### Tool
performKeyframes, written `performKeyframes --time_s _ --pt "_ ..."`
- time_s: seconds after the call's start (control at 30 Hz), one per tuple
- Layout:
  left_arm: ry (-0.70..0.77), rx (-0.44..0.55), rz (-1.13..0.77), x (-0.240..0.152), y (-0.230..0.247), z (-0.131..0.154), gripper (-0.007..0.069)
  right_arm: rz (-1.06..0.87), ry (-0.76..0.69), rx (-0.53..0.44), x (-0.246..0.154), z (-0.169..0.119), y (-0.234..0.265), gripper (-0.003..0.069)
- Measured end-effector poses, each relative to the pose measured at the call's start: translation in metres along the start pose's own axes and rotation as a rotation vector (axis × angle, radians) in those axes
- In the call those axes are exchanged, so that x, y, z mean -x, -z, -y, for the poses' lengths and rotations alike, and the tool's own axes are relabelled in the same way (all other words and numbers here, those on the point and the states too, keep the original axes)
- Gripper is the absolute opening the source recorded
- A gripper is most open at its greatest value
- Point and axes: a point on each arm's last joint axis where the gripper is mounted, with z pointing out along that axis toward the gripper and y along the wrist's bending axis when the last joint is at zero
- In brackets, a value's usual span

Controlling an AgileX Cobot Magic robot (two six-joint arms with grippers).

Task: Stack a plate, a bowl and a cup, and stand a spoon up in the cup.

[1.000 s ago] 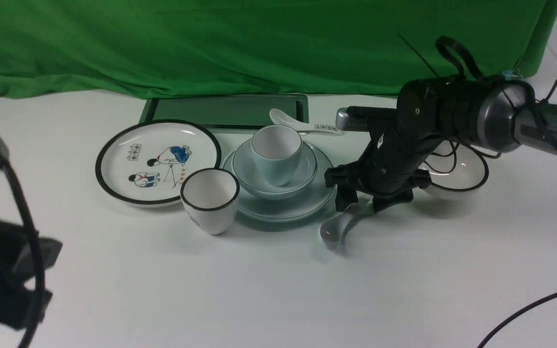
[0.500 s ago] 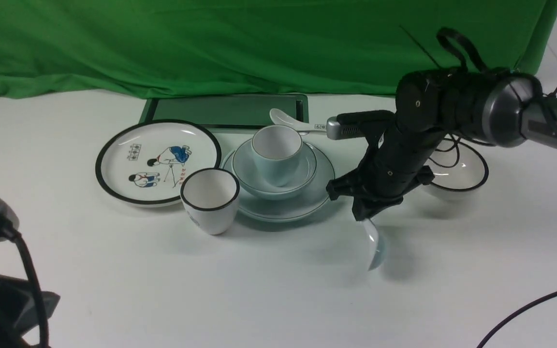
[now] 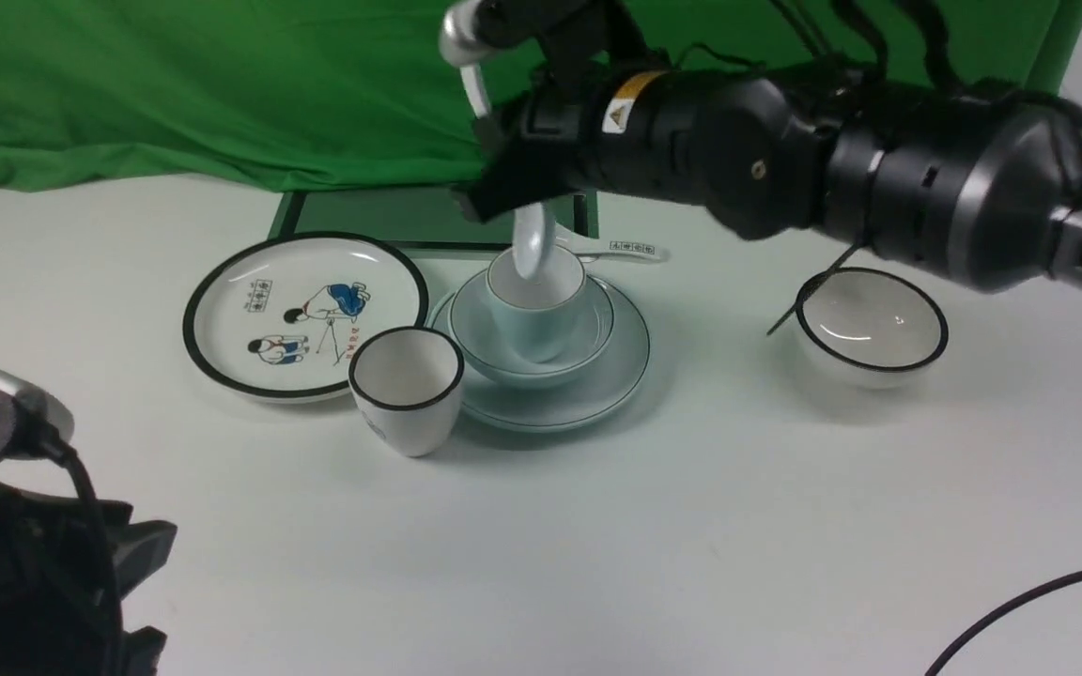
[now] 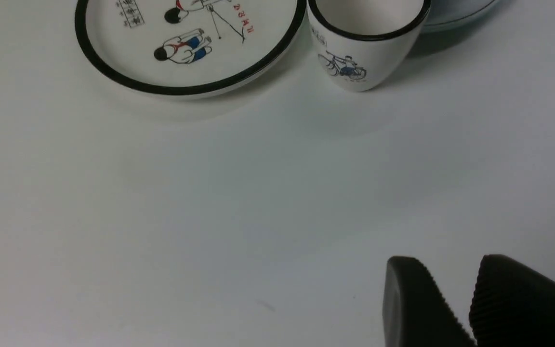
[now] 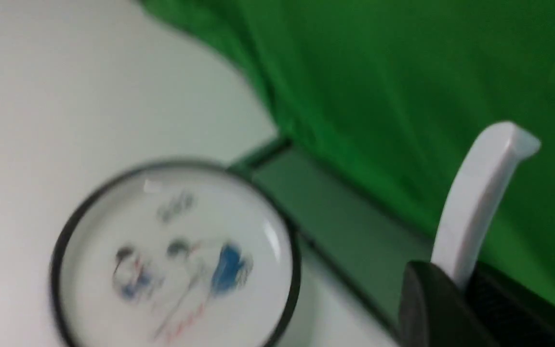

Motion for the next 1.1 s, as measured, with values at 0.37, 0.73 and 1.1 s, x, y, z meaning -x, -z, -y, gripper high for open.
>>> performKeyframes --time_s 0.37,0.73,1.1 --pt "0.009 -0.001 0.023 0.002 0.000 0.000 0.0102 0.046 0.116 -0.073 -0.058 -0.003 -0.051 0.0092" --pt "0.005 0.012 0.146 -0.001 0.029 0.000 -0.0037 -0.147 0.226 0.053 -0.038 -0.001 -0.019 0.0228" --pt "0.010 0.045 0.577 -0.030 0.074 0.002 -0.0036 -0.141 0.189 -0.025 0.089 0.036 0.183 0.0013"
